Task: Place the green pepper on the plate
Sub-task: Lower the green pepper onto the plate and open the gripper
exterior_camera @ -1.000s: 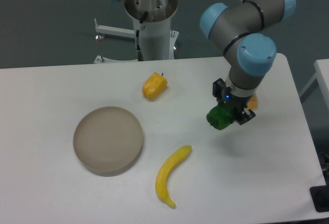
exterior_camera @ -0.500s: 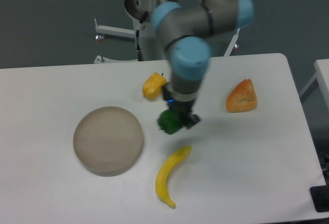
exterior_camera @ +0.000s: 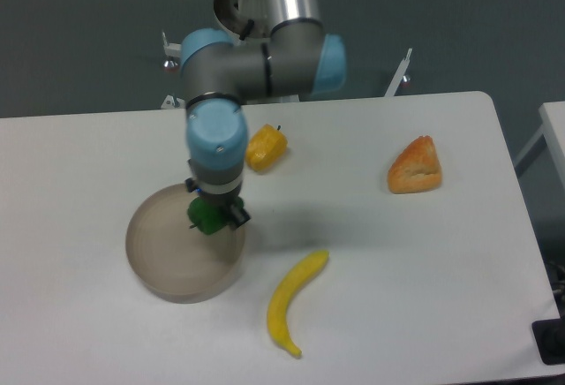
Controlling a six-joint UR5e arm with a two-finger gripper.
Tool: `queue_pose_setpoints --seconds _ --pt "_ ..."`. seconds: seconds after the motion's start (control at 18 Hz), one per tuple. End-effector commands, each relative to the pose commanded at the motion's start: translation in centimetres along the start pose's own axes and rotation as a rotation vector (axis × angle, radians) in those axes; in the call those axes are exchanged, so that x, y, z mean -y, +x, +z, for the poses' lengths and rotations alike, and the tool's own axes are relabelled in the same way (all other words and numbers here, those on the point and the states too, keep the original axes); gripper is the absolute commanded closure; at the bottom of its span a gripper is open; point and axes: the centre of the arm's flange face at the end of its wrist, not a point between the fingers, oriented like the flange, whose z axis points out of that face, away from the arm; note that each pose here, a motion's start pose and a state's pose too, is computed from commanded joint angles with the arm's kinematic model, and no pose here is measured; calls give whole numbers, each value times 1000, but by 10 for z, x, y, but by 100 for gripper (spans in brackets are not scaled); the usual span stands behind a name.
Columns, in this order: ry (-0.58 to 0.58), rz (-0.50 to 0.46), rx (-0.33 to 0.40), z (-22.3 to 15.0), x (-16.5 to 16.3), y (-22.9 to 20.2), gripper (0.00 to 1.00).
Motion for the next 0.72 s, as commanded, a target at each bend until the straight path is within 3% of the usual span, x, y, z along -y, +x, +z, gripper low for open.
queue_pose_setpoints --seconds 0.17,0.22,0.28,0.33,0.39,0.56,0.72 --pt "-10 7 -4 18 19 8 57" --pt "-11 11 -5 20 22 9 51" --pt "-13 19 -4 21 25 12 34" --pt "-12 24 -2 21 26 12 5" --pt "-17 22 -2 23 25 12 0" --pt "-8 22 16 9 25 15 0" --pt "38 23 65 -30 25 15 0"
